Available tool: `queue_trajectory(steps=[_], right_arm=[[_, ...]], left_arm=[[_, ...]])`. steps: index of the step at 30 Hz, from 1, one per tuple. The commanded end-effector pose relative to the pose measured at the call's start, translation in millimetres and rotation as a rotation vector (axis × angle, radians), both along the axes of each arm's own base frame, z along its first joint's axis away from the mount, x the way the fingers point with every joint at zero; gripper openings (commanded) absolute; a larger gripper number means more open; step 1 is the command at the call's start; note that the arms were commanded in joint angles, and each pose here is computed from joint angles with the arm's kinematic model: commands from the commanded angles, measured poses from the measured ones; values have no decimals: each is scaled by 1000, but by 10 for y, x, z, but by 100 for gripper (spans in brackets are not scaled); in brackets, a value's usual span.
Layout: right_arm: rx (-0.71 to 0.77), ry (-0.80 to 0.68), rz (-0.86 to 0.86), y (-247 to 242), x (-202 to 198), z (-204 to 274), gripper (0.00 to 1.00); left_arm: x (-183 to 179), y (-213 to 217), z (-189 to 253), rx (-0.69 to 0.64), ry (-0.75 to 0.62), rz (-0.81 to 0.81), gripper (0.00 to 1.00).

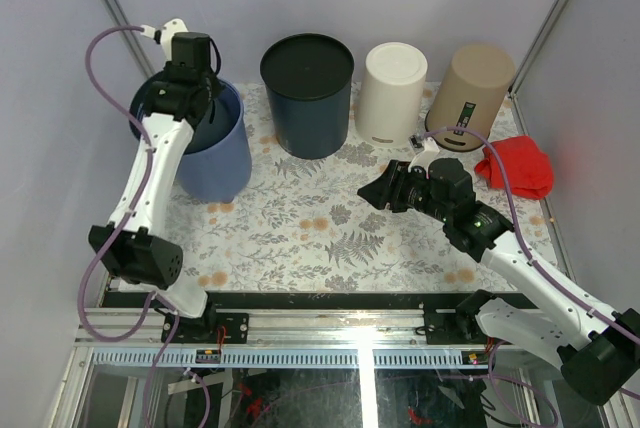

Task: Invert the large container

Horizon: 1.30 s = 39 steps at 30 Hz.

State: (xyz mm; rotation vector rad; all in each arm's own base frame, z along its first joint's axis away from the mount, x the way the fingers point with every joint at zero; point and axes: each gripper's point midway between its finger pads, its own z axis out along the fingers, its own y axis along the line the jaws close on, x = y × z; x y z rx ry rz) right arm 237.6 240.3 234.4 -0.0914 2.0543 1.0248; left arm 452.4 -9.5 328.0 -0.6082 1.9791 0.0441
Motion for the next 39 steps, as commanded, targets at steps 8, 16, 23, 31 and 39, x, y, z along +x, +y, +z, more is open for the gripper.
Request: queue_trajectory(steps=[8, 16, 23, 31, 39], right_arm=[[17, -30, 9, 16, -17, 48, 55], [-41, -90, -43, -91, 91, 137, 55], [-38, -103, -108, -183, 139, 134, 55], [-104, -106, -225, -418, 208, 117, 55], [-218, -116, -461, -950, 281, 183, 56]], left_arm=[[-606, -157, 1493, -107, -395, -135, 0], [-1064, -561, 2123, -177, -607, -400, 0], [-1367, -700, 2476, -211, -742, -503, 0], [-1551, -1102, 2519, -377, -766, -717, 0], [-1663, -1479, 2379, -627, -742, -880, 0]])
